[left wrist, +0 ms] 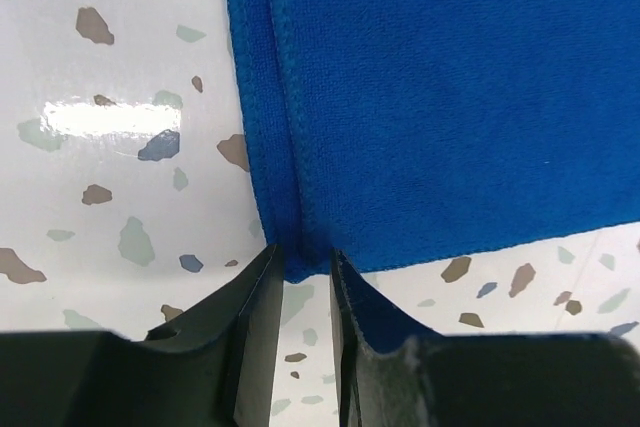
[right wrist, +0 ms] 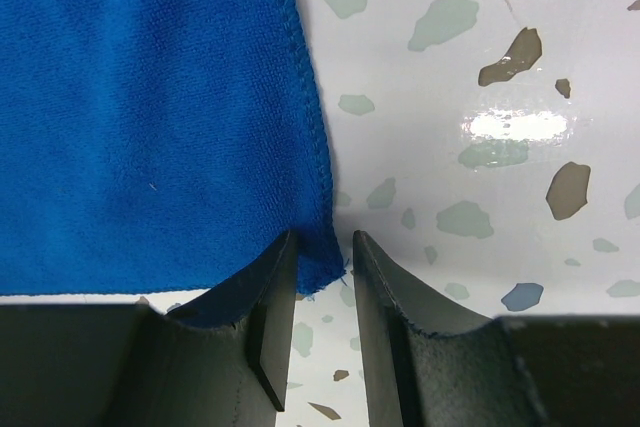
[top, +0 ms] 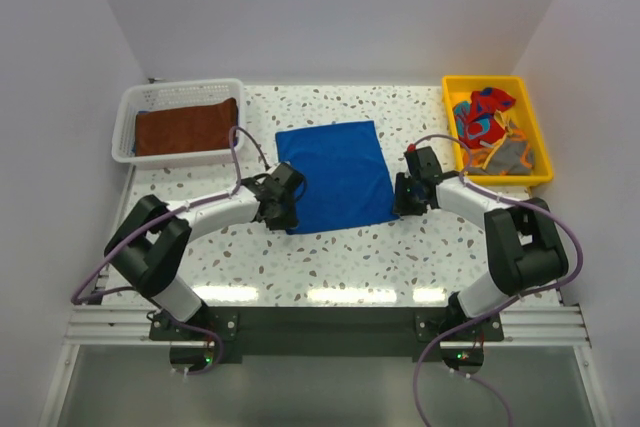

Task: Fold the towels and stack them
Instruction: Fold the towel

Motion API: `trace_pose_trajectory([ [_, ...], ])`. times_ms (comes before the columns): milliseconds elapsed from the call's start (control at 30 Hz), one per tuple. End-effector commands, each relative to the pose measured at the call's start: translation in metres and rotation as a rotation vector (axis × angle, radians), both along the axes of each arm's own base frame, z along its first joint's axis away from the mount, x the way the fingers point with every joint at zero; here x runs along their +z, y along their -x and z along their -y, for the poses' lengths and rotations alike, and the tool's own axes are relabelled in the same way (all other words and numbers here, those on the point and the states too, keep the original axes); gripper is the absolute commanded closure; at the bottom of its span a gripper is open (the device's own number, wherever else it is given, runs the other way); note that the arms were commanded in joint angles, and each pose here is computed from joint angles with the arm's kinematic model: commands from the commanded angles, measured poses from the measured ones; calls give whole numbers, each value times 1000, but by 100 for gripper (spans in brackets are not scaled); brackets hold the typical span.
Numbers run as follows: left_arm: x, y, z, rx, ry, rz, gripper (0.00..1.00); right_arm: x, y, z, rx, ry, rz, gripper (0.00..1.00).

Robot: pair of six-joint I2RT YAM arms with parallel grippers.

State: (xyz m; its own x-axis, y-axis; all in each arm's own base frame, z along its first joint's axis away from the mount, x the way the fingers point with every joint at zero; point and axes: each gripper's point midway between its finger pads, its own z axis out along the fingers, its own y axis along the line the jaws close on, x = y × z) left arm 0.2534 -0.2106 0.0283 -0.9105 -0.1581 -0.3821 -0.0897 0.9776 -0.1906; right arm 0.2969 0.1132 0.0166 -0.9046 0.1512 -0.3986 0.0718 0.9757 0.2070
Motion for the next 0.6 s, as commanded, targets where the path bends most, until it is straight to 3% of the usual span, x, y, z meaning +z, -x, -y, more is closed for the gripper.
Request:
trace_pose_trajectory([
  [0, -9, 3, 5, -13, 1, -8, 69, 2, 4, -1, -7, -14, -3, 67],
  [267, -11, 4, 13, -30, -10, -13, 75, 3, 3, 0, -4, -11, 8, 67],
  [567, 3, -5, 11, -27, -55, 16, 72, 5, 1, 0, -1, -11, 16, 67],
])
